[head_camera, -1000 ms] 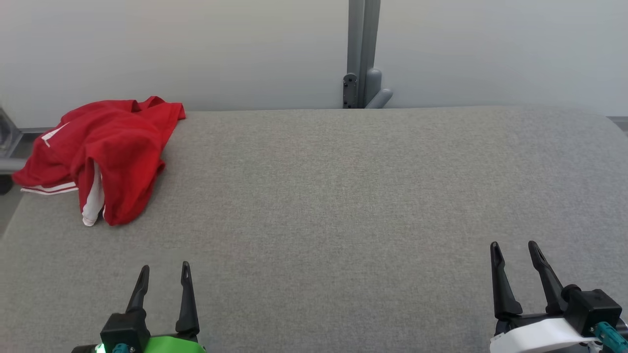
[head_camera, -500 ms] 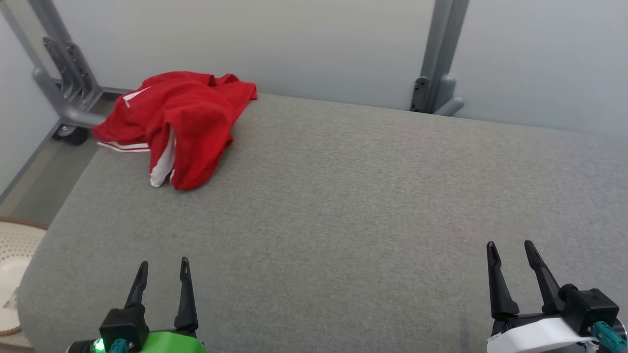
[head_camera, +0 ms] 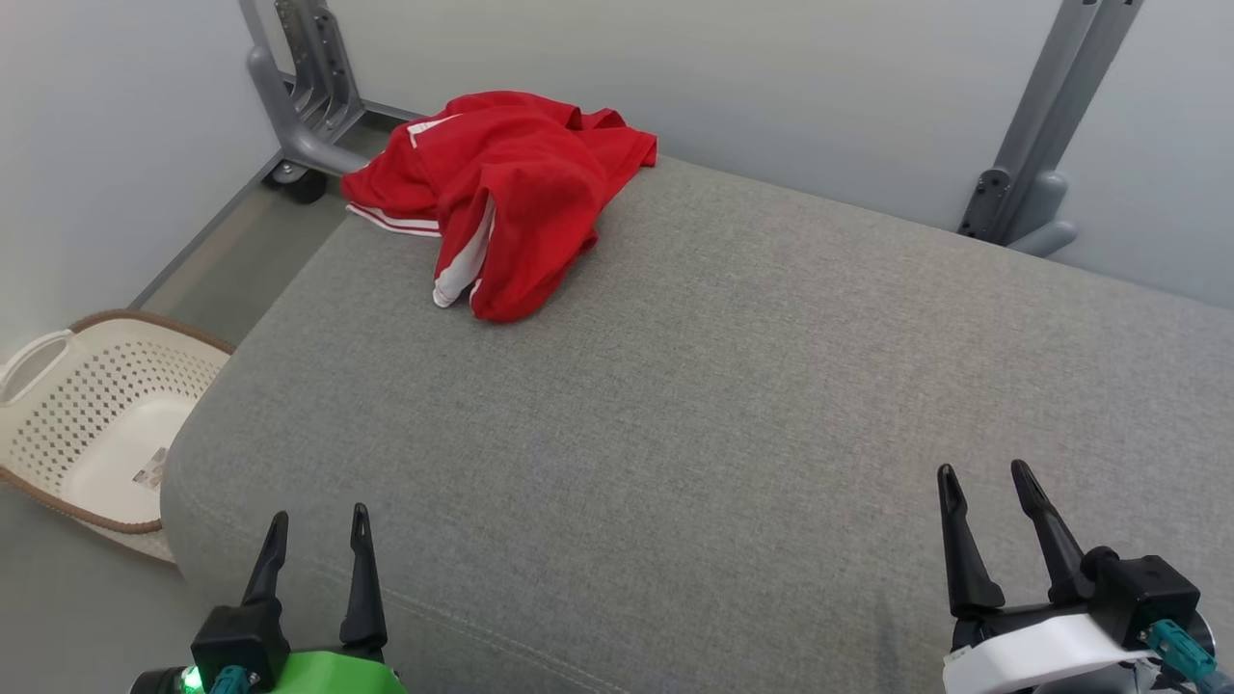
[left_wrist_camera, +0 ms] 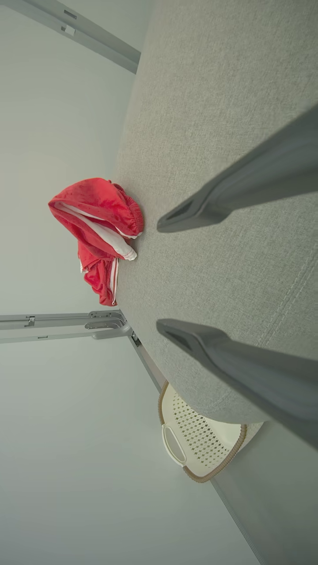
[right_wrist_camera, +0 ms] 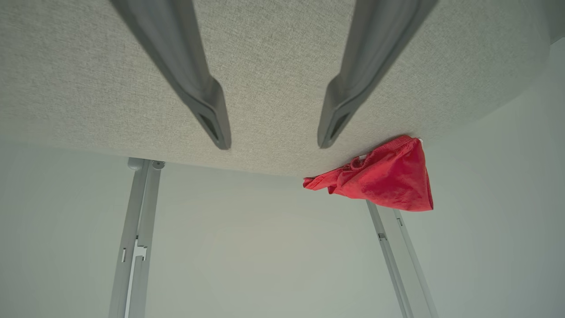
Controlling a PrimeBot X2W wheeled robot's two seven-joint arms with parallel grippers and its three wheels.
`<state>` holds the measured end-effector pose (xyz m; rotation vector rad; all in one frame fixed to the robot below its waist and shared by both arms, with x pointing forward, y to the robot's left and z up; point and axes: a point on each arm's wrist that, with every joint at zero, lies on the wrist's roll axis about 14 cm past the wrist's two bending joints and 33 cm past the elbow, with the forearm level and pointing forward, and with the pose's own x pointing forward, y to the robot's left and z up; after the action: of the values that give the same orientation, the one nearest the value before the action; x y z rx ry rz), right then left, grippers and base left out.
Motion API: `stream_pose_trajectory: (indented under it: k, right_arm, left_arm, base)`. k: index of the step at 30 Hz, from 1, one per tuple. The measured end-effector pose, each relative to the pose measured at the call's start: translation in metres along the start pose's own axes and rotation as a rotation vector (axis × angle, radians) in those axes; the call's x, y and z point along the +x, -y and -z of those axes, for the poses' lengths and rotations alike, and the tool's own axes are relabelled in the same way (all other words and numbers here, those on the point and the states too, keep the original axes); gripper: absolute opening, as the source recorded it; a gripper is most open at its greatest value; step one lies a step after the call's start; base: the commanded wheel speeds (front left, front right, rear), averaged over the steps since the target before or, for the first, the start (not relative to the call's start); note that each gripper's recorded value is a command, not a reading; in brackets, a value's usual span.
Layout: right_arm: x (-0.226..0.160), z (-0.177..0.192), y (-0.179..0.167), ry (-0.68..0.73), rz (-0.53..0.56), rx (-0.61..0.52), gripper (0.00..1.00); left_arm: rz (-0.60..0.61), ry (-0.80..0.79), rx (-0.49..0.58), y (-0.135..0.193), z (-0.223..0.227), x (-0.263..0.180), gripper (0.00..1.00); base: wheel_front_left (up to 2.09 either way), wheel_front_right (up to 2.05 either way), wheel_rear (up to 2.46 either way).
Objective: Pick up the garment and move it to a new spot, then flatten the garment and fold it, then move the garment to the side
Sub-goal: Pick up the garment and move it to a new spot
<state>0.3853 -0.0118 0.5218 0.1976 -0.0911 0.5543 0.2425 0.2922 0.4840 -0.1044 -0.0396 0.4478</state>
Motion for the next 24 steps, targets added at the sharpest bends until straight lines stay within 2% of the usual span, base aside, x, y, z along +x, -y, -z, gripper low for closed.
stream_pose_trajectory:
  k: [11, 17, 24]
  right_arm:
    - [0.008, 0.010, 0.005, -0.018, 0.003, 0.005, 1.00]
    - [0.015, 0.011, 0.017, -0.009, 0.027, -0.004, 1.00]
    - [0.020, 0.013, 0.036, -0.002, 0.069, -0.019, 1.00]
  left_arm:
    - [0.004, -0.001, -0.011, 0.001, -0.003, 0.012, 1.00]
    - [0.069, 0.057, 0.052, 0.006, -0.027, 0.053, 1.00]
    - [0.206, 0.126, 0.171, 0.037, -0.075, 0.127, 1.00]
  base:
    - [0.00, 0.00, 0.00]
    - [0.00, 0.00, 0.00]
    - [0.00, 0.00, 0.00]
